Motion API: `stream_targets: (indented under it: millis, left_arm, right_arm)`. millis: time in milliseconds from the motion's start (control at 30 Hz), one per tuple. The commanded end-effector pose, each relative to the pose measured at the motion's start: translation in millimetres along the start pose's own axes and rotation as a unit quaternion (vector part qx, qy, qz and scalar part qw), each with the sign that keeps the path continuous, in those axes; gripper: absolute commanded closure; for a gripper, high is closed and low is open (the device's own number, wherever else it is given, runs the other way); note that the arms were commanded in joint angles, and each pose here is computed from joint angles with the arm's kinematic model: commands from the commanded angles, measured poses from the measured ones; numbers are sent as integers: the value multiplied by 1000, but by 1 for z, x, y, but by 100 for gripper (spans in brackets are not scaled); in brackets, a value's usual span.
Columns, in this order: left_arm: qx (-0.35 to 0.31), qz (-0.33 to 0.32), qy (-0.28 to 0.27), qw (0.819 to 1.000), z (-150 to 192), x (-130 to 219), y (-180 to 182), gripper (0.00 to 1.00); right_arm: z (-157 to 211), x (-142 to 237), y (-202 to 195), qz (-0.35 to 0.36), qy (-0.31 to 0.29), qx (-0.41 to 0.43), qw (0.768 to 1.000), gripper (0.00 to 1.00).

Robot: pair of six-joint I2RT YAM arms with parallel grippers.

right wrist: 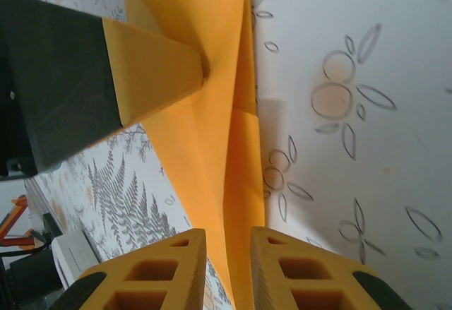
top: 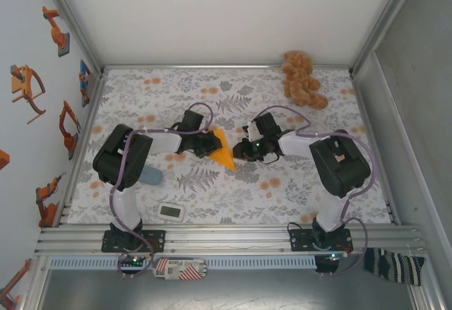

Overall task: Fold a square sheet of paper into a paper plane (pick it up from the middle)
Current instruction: Fourth fold the wing at the center of the table.

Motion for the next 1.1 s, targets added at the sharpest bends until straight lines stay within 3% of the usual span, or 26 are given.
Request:
stream_targets:
  millis: [0, 1067]
  left_arm:
    - [38, -95, 20, 995, 12, -13, 50, 84]
    - [48, -101, 26, 993, 14, -16, 56, 86]
  right_arm:
    - [-7, -5, 5, -8, 5, 11, 1000, 78]
    - [-13, -39, 2, -38, 37, 15, 998, 87]
Point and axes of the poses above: each hand's point on the last joint's axis, 136 mm out from that joint toward the fingers, its own x axis back along the fingers, its own y axis along the line the jaws close on, z = x × y, the point moved 5 cm from there along x, back along the fingers, and after that the axes turned 8 degrees about x, right-handed, at the moved point
